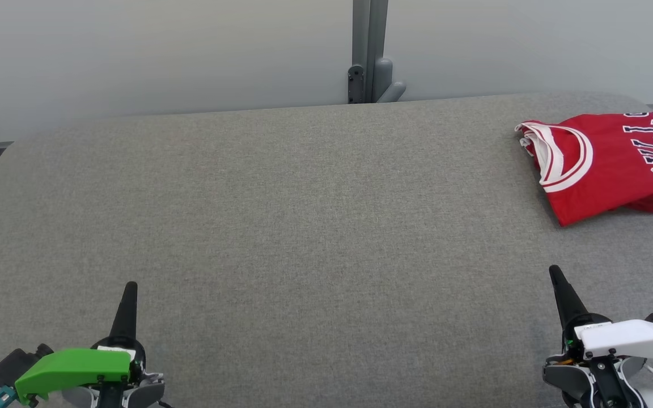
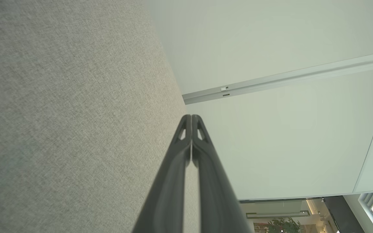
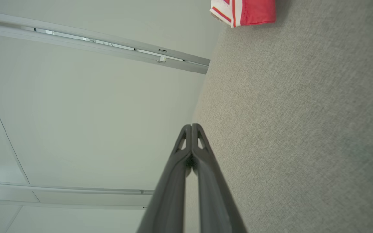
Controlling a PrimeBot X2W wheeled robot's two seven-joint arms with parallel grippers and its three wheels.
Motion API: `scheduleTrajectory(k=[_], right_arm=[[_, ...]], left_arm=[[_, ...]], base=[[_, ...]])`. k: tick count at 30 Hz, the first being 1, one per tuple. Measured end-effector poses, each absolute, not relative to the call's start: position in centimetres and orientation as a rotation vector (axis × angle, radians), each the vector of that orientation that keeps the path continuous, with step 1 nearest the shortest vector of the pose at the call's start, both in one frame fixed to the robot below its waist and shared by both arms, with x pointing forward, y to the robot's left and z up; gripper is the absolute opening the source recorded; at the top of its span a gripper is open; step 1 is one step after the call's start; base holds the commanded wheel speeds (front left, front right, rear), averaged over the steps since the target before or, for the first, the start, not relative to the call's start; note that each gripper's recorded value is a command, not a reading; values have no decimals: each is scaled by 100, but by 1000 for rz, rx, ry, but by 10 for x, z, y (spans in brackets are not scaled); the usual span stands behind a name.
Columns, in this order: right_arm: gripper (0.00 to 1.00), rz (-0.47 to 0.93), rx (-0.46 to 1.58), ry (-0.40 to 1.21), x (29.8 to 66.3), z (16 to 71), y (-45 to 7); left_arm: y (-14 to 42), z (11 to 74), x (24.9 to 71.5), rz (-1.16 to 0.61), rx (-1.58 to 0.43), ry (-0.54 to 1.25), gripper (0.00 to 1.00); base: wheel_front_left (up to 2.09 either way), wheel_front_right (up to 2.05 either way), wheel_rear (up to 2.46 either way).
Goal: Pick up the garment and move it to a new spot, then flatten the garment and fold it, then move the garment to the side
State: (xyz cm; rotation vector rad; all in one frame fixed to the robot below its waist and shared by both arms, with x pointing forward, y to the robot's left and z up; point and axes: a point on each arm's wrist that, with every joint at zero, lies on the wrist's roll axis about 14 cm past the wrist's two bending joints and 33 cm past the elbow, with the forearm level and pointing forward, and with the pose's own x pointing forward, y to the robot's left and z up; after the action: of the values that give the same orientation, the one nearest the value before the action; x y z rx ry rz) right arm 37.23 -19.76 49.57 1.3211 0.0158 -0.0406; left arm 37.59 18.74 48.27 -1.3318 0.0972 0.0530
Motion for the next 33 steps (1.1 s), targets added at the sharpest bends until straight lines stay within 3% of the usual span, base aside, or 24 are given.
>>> scheduleTrajectory(k=[33], right_arm=[[0,-29,1556,-5,376,501,-204]], left_arm=[[194,500,384,-1,-1561,36,0]], base=[[0,0,0]])
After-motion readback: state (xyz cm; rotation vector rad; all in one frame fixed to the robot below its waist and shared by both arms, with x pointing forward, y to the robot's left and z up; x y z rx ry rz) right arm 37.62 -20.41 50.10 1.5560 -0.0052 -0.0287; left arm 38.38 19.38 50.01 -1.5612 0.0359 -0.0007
